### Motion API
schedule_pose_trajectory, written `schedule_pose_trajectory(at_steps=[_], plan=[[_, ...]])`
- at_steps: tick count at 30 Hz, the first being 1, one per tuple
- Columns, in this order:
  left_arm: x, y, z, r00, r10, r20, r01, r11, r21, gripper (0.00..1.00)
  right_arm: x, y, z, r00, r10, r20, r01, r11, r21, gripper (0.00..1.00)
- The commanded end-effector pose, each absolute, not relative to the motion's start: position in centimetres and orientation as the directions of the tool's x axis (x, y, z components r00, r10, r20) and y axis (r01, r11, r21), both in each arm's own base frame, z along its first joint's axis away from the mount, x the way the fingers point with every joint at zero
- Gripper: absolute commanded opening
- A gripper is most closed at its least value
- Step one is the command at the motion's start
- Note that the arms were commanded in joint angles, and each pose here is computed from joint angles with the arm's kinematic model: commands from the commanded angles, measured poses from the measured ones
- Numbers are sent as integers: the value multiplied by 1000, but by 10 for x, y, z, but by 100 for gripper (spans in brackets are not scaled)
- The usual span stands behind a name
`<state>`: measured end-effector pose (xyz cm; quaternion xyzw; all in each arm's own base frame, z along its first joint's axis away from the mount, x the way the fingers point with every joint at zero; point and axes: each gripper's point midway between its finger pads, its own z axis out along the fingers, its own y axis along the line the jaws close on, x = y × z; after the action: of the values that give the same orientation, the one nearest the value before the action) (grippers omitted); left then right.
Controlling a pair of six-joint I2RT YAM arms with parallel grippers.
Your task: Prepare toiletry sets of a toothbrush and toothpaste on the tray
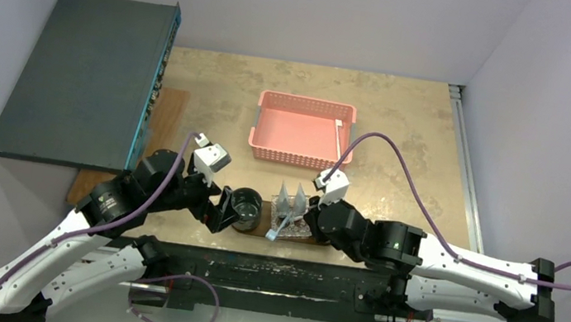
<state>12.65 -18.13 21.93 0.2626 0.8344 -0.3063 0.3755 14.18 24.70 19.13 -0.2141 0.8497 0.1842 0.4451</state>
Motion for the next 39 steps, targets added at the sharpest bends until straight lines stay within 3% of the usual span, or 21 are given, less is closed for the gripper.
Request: schedule_pose_trajectory(at_steps=[1,25,32,39], plan=[[132,-183,223,-552,204,-808,678,674,-294,100,147,247,199,-481,-124,-868,-470,872,136,0],[133,-184,222,-555,214,-804,681,671,-292,100,133,248,177,-460,-134,-878,-441,893,95,3],[133,-185,221,-557,218,-801,682,671,-291,100,131,242,180,-454,-129,-882,-425,901,87,22],[133,-185,221,-557,218,-801,682,671,-291,100,129,240,184,-450,-117,-885,-420,902,94,30]])
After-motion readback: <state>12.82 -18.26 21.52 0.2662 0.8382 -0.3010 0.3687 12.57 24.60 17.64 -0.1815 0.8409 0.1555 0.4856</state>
